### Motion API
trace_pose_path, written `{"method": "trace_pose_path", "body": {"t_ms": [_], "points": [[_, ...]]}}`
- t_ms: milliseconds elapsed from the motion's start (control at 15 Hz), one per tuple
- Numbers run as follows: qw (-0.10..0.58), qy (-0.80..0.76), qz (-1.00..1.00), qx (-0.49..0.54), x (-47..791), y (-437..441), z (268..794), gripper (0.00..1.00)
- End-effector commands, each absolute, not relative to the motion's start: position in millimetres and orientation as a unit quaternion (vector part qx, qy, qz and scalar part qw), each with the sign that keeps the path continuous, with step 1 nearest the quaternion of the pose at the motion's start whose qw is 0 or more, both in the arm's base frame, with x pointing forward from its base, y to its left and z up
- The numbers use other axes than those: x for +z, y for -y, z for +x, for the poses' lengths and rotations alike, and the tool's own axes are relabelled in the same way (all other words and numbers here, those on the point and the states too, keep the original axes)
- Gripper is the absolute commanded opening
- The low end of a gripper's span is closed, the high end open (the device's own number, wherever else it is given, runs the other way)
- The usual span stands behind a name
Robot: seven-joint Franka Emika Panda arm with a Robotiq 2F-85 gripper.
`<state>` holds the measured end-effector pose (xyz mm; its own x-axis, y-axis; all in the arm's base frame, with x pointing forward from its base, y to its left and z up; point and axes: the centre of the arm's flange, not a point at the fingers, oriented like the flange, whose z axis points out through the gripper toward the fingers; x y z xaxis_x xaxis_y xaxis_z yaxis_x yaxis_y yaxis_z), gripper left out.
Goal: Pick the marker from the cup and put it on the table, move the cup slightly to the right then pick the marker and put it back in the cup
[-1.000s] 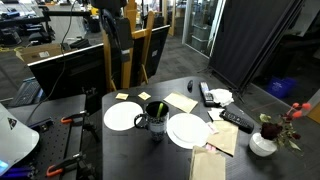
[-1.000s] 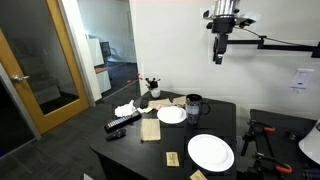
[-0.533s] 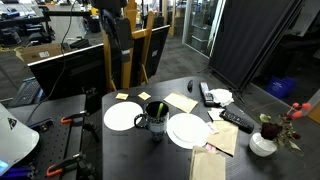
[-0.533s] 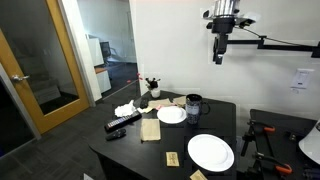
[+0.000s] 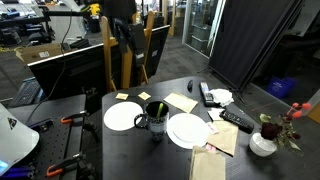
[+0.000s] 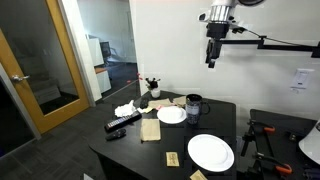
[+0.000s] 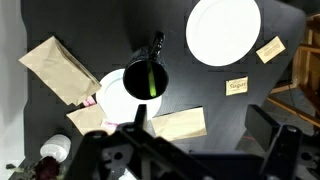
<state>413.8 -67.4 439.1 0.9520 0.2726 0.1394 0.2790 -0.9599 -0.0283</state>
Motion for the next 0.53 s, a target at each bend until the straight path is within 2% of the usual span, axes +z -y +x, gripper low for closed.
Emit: {"method": "trace_pose_path", "body": {"t_ms": [0,200,267,333,467], "points": [[-0.008,0.158,-0.985,-0.074,423.1,67.5,423.6,1.0],[-0.017,0.166,-0.984,-0.07,413.4,66.8,425.0,1.0],[-0.018,0.167,-0.984,-0.068,410.3,66.9,425.0,0.94],[-0.016,0.166,-0.984,-0.065,406.9,67.0,424.8,0.74],[-0.015,0.165,-0.984,-0.06,398.7,66.9,425.5,0.68]]}}
